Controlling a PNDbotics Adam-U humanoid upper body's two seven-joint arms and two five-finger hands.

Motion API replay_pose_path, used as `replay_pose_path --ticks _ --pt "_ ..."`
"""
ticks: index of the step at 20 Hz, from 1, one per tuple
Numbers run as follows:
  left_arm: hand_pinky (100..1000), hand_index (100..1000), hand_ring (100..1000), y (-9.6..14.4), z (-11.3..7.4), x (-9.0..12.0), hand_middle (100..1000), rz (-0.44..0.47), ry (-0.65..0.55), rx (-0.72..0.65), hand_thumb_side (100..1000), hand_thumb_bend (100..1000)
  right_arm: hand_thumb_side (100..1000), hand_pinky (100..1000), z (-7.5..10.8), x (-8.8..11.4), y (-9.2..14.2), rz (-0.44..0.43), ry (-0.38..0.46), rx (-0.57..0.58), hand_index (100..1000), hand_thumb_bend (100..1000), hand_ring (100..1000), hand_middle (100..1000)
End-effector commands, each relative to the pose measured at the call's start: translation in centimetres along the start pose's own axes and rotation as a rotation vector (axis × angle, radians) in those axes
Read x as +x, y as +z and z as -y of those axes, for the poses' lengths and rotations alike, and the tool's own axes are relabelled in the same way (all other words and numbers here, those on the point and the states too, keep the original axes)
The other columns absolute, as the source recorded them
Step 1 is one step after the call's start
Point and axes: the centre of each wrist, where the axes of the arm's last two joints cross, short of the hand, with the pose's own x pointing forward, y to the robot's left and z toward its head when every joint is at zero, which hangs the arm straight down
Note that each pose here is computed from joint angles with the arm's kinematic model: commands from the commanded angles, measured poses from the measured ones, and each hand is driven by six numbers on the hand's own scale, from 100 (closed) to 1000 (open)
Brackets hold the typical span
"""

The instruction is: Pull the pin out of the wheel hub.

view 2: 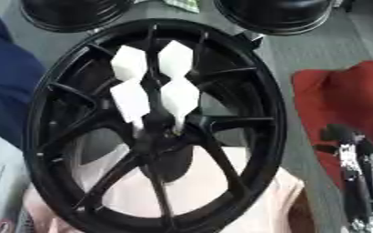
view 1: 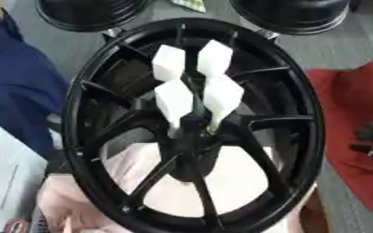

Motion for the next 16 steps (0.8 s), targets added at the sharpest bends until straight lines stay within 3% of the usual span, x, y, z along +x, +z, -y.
replay_pose_path --ticks 1,8,16 --pt "720 748 620 -0.9 -3.0 2.0 618 -0.002 -0.204 -0.228 490 414 780 626 0.3 0.4 0.0 0.010 0.021 -0.001 718 100 750 540" --pt "766 777 697 -2.9 -6.0 5.5 654 -0.039 -0.441 -0.659 506 378 782 625 0.5 0.3 0.5 -0.009 0.043 0.011 718 100 750 539" --pt "772 782 706 -5.1 -7.2 9.3 661 0.003 -0.523 -0.787 506 378 785 626 0.6 0.1 0.9 -0.024 0.056 0.017 718 100 750 537"
